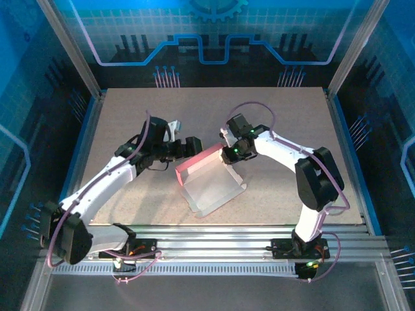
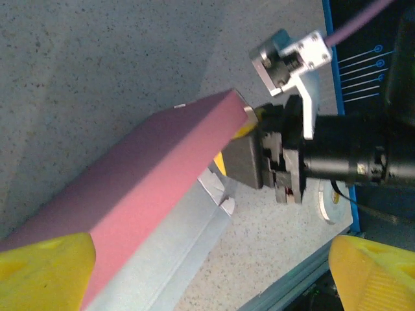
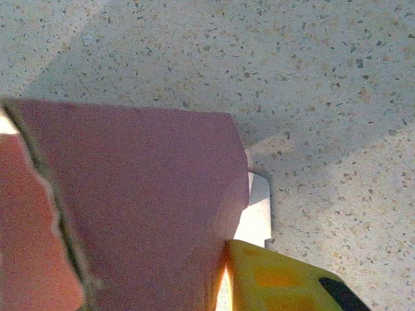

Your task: Fold the paper box

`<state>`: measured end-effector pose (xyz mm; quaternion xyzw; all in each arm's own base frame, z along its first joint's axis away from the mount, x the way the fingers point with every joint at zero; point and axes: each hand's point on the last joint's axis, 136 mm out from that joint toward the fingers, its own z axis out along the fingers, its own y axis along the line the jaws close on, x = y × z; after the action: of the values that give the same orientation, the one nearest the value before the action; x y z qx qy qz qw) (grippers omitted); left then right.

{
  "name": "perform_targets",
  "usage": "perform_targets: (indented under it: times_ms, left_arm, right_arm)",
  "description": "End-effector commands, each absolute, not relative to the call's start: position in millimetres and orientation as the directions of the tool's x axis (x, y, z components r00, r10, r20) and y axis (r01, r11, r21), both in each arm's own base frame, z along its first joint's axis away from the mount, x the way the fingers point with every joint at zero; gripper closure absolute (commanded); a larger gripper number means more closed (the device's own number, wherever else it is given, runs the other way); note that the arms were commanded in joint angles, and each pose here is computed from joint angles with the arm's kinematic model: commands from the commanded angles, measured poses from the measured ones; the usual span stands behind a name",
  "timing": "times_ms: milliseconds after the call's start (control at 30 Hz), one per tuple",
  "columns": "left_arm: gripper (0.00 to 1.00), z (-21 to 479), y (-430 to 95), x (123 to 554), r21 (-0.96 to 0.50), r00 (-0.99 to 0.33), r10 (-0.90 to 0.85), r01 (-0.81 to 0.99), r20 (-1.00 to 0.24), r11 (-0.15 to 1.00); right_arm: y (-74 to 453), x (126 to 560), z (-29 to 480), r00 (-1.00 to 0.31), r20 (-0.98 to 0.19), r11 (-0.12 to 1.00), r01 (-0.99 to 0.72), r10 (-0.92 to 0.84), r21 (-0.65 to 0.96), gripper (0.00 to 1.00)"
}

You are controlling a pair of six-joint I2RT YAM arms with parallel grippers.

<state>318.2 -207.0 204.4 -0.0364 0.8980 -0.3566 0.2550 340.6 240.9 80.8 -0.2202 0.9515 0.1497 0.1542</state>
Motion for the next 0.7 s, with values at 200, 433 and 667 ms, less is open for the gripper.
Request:
perform_targets:
  times_ms: [200,433,667]
  left_arm:
    - [0.06,208.0,-237.3,367.5,-0.647,-0.826,-0.122,0.330,-0.551,0.687]
    - [0.10,173.0,-249.2,375.6,-0.680,-0.865,-0.103,0.306,-0.490,0.666]
    - [0.21,148.4,-249.8,362.2,-0.689,-0.889,-0.084,0.285,-0.449,0.666]
  right_arm:
    - [254.6,332.2,93.4,-0.834,-0.430,0.837,-0.481,-0.346,0.261,0.86]
    - [255.5,329.6,89.1,-0.832,-0.433,0.843,-0.480,-0.348,0.245,0.88]
    - [251.2,331.8,86.7,-0.834,-0.428,0.864,-0.462,-0.348,0.198,0.87]
